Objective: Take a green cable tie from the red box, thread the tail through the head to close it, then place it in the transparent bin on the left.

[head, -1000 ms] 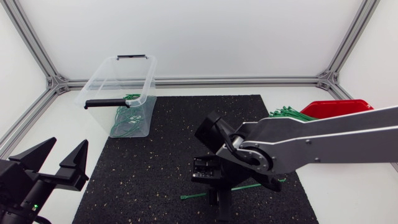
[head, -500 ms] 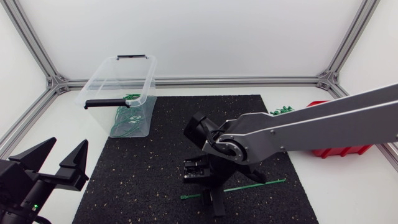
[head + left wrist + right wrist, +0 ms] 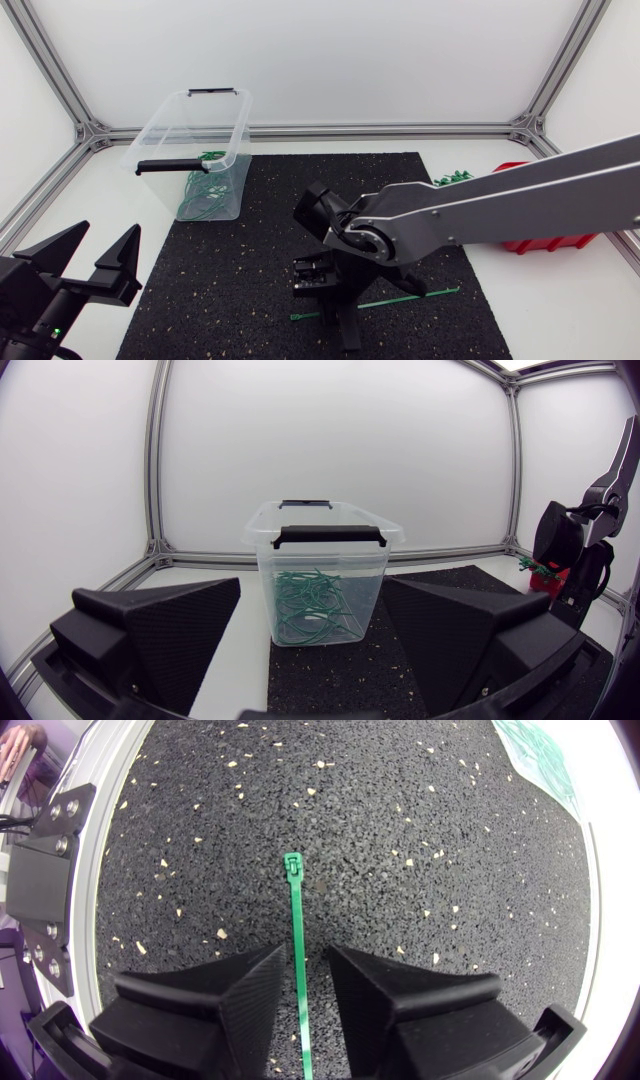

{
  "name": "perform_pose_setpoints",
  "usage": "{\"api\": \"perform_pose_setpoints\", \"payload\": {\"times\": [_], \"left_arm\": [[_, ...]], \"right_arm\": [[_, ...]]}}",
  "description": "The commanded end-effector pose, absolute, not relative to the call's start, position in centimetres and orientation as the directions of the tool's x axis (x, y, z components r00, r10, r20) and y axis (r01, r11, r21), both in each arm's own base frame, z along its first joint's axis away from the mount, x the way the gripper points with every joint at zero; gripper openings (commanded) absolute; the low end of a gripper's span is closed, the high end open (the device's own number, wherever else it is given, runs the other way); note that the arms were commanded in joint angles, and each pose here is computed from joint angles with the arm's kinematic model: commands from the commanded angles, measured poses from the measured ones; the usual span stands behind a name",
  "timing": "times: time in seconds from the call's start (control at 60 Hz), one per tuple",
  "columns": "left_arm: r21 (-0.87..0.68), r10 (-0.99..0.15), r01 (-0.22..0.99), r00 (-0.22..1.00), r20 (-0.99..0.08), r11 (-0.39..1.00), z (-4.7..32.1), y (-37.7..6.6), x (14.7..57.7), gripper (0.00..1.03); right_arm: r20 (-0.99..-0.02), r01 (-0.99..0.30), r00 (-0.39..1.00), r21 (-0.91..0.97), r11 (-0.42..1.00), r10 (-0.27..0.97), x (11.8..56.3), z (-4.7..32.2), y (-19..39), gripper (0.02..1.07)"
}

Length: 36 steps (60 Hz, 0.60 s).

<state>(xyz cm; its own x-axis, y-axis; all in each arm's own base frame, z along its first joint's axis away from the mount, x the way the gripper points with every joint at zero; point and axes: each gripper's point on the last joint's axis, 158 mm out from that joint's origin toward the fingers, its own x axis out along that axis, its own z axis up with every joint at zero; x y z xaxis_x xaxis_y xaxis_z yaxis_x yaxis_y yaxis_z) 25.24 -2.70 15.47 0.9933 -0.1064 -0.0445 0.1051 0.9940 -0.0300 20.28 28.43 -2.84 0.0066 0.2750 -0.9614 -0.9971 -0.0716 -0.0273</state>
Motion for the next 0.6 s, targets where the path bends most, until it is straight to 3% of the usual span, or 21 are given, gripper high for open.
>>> {"api": "perform_pose_setpoints", "payload": {"times": [0.0, 0.583], "left_arm": [[-0.048, -0.104, 0.099, 0.989, -0.101, 0.994, 13.1, -2.6, 25.3, 1.00], [-0.048, -0.107, 0.102, 0.989, -0.106, 0.994, 13.0, -2.7, 25.3, 0.99]], "right_arm": [[-0.966, -0.995, 0.010, -0.034, -0.089, 0.258, 20.5, -4.1, 28.2, 0.29], [-0.956, -0.996, 0.080, -0.089, -0.020, 0.282, 25.0, -2.5, 28.1, 0.29]]}}
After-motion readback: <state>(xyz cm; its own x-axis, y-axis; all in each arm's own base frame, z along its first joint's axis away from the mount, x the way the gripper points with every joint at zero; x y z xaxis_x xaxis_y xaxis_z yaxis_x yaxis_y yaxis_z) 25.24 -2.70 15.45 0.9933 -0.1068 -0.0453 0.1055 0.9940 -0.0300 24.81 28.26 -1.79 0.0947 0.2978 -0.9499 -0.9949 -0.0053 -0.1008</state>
